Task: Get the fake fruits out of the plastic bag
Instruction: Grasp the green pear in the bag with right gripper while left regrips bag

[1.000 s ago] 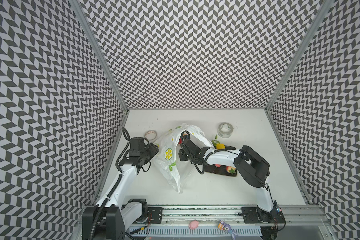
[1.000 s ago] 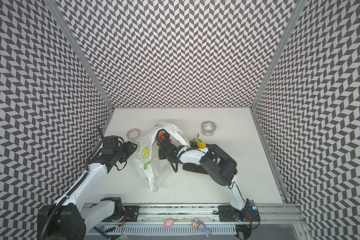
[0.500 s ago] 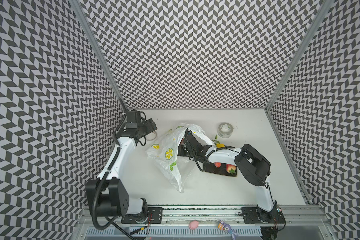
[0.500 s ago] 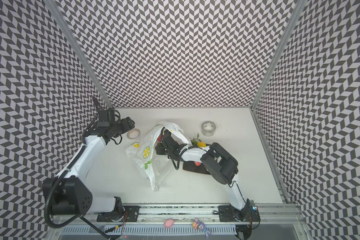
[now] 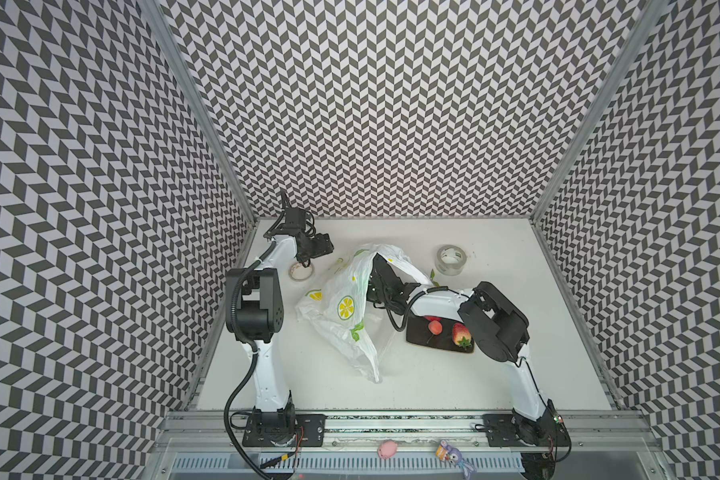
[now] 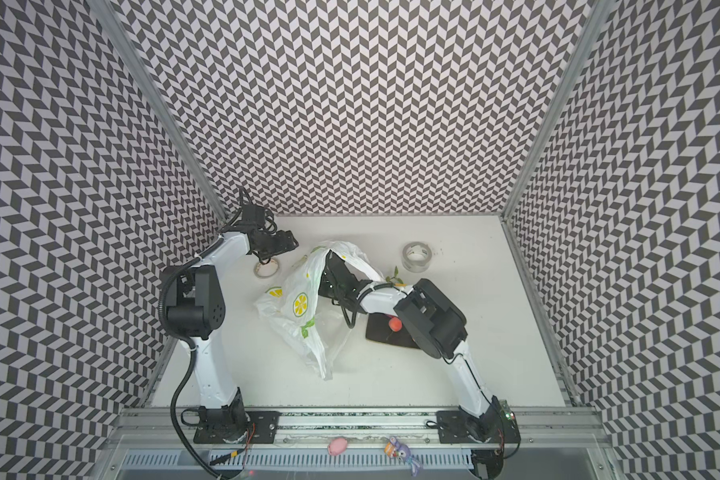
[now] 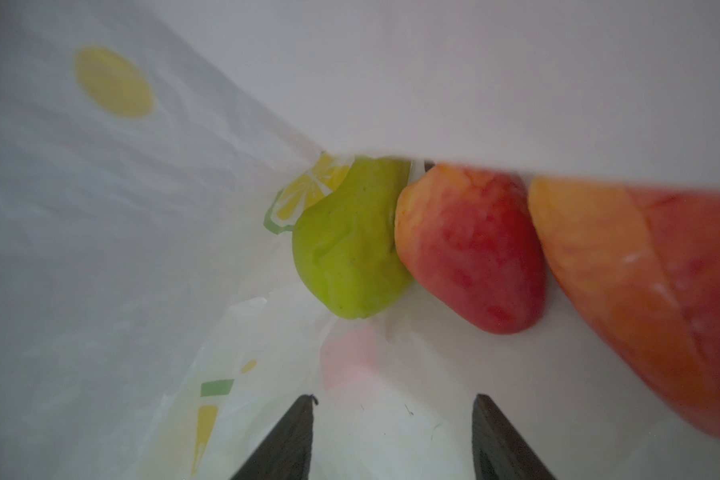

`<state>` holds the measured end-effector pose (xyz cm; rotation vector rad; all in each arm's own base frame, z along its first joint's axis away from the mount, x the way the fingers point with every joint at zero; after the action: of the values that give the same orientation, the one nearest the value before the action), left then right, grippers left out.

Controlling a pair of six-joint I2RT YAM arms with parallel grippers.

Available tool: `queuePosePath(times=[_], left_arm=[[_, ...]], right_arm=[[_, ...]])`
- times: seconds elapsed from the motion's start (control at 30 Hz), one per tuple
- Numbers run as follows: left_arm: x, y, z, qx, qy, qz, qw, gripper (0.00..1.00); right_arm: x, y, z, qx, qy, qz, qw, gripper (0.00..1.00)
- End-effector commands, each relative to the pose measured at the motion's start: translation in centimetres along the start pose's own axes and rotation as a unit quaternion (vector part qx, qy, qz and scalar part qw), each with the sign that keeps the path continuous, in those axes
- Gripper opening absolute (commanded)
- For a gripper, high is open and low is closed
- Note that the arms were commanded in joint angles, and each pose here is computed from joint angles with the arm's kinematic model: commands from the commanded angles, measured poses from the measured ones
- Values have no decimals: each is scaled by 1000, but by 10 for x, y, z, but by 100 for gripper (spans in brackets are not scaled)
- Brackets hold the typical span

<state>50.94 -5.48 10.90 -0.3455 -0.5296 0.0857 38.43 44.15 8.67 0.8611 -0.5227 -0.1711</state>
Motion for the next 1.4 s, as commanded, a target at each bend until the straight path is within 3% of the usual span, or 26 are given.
queuePosePath(times=[0.0,0.23,0.47,0.83,1.0,1.17,1.37], left_arm=[[-13,-6,-7,-27,22,-15,999,78],[-42,-9,-20,-55,52,-9,997,67],[-55,-11,-23,-68,57,-6,996,43],[-52,-30,-23,-98,54,-16,994,14],[-47,-34,-21,-100,48,-16,994,0],[-39,-29,-16,-80,30,-10,996,0],[-27,-16,-9,-42,3,7,999,0]], right_arm=[[16,18,-7,35,-24,-20,999,65],[27,21,-27,26,-41,-31,998,76],[34,6,-50,-13,-61,-33,997,76],[32,-10,-78,-32,-62,-9,998,78],[34,-10,-79,-32,-63,3,998,66],[47,4,-59,-21,-85,23,996,49],[55,18,-22,-4,-100,31,994,45]])
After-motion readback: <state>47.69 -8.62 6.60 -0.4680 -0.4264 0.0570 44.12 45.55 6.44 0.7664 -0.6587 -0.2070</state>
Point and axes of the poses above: each gripper's point midway between its finger pads, its own z axis back along the fingers, its own y axis along the line the jaws close on, x = y × z, the point moved 2 cm from there along z, back along the fingers, and after that the axes turned 4 degrees about -z, right-handed, at the moved point
